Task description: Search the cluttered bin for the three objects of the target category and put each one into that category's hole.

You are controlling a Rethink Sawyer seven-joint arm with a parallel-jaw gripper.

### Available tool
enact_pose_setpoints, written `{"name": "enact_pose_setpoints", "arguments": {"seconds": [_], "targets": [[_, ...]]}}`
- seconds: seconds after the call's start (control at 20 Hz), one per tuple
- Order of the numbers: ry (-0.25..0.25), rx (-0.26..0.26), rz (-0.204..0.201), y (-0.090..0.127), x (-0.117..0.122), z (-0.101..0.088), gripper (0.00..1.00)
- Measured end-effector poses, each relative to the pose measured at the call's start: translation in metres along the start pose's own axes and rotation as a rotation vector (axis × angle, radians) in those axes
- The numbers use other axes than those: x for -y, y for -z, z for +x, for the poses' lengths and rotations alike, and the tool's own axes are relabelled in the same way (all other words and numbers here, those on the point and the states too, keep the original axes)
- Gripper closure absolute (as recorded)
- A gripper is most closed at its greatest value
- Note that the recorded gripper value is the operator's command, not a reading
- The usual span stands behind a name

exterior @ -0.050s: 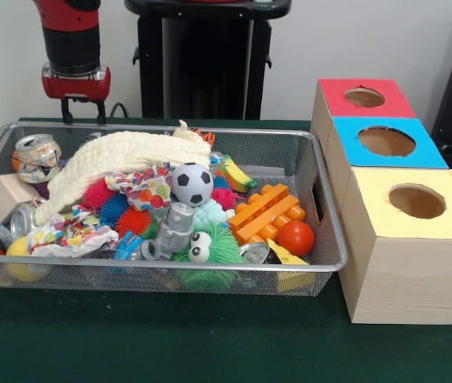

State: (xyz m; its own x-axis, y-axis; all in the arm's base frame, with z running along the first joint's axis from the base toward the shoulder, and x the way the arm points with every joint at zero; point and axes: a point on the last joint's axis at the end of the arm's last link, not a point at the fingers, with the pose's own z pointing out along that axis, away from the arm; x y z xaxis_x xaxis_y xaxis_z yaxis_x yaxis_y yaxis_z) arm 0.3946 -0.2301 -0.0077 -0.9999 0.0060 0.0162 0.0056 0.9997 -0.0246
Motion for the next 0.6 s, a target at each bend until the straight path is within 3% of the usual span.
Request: {"name": "enact_pose_setpoints", "arguments": {"seconds": [0.6], "targets": [[-0.001,-0.021,-0.001,0.0028,0.0012,-0.0027,0.00]]}}
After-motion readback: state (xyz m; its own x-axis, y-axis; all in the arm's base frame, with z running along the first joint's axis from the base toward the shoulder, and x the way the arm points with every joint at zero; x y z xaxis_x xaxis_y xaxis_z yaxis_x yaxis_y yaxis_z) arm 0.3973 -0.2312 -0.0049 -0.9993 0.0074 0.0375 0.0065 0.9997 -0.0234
